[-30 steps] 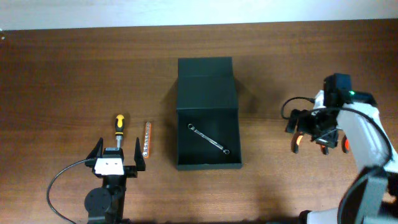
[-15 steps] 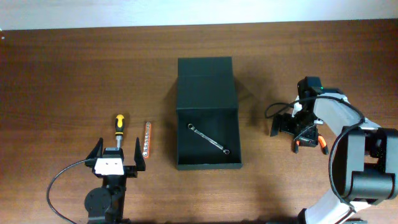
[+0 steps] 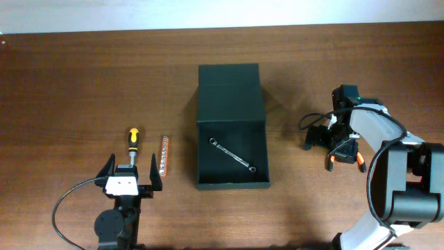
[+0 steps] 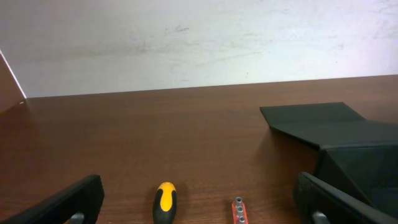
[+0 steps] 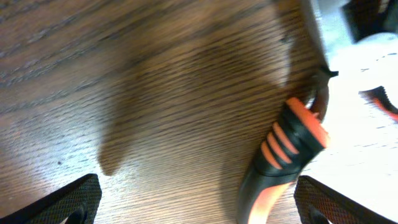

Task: Pack container
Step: 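Lower the right gripper and grasp the orange-black pliers handle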

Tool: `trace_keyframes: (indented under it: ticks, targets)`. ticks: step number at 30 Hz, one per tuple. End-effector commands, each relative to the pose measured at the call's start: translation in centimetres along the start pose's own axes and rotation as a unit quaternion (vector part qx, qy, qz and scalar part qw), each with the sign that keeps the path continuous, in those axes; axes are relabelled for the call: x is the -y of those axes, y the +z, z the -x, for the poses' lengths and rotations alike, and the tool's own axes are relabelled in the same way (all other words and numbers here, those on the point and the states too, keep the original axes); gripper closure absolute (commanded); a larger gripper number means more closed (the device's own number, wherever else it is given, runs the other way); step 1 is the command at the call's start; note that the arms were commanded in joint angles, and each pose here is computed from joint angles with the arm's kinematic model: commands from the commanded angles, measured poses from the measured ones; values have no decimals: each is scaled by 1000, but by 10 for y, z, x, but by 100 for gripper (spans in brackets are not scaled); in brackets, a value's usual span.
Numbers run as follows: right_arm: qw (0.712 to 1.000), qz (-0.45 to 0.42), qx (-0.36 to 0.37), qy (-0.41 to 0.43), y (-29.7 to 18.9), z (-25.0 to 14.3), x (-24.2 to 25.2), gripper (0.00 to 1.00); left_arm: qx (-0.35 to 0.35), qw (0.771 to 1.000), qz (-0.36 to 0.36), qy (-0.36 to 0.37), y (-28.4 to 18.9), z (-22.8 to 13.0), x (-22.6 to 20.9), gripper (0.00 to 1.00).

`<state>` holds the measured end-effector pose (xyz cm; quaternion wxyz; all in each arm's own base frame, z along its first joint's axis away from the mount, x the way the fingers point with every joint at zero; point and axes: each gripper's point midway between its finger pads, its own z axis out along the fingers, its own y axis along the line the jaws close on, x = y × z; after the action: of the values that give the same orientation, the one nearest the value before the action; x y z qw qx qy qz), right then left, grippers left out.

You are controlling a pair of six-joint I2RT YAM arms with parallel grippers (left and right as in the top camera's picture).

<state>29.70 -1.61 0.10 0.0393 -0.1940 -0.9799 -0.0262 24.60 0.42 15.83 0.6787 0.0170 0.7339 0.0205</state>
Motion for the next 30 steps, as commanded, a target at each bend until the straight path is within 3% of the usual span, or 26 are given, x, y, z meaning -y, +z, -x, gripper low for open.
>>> trace_keyframes:
  ticks: [1, 30]
  targets:
    - [1000, -23, 6, 15, 1, 2, 7, 1, 0, 1000, 4, -1, 0, -1, -2, 1]
    - [999, -19, 16, 23, 4, 6, 6, 1, 0, 1000, 4, -1, 0, -1, -2, 1]
